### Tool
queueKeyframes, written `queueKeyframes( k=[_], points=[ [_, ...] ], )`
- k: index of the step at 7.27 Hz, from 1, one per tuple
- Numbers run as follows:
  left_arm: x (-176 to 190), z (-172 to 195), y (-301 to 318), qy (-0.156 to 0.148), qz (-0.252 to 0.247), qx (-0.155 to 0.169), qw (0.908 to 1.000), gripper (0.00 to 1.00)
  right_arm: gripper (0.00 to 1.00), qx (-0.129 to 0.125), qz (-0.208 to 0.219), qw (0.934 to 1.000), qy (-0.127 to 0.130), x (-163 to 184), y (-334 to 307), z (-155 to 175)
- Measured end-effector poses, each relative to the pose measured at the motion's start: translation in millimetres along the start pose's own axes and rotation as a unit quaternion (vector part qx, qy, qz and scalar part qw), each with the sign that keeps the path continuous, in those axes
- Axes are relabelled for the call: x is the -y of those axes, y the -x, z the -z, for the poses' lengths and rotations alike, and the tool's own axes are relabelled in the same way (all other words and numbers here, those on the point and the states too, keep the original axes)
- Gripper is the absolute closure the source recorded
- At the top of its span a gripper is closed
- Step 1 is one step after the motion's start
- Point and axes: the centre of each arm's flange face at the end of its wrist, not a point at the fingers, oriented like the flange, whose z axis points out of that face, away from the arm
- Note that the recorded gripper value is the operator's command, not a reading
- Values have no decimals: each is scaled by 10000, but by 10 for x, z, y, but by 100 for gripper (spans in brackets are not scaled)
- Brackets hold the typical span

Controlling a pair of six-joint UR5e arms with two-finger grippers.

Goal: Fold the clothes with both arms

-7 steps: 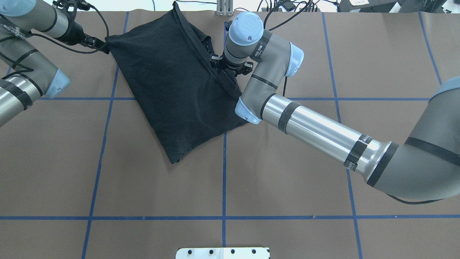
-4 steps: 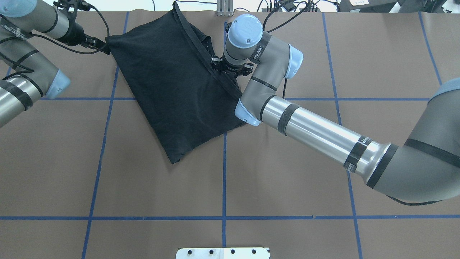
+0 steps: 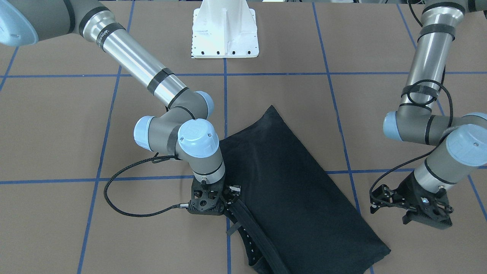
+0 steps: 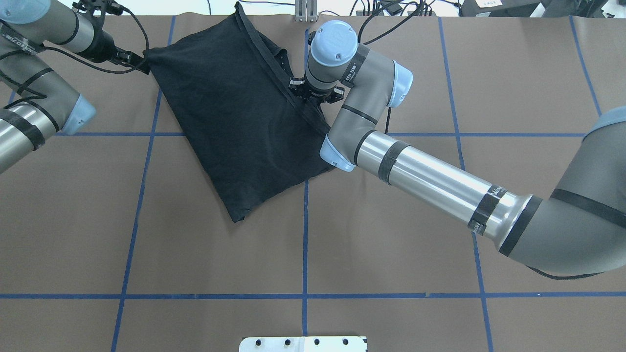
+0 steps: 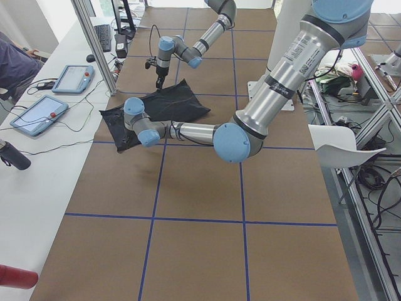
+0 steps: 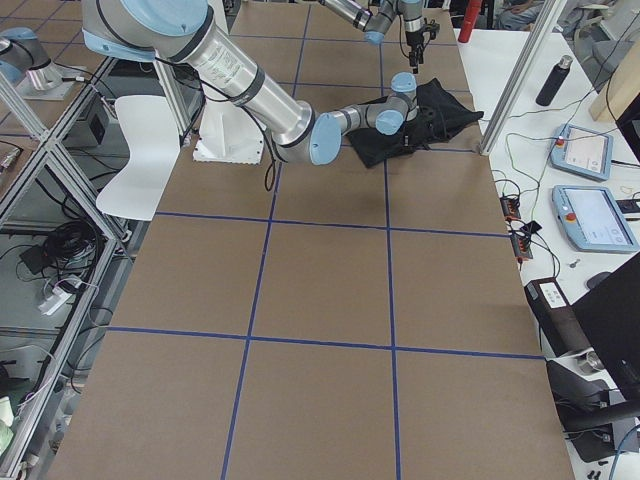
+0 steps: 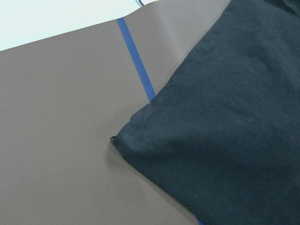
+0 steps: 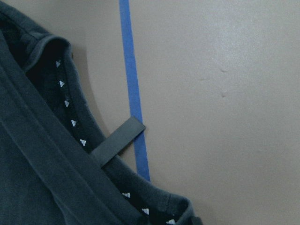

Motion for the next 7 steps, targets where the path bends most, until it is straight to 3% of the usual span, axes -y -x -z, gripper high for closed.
queueKeyframes(
  k=[5,7],
  points=[
    [-5,-7,-2,2,55,-2,10000,0,100,268,31,9996,97,-112,29,187],
    [-4,-6,-4,1,60,-3,10000,0,100,278,77,9994,212,-484,-126,488]
  ],
)
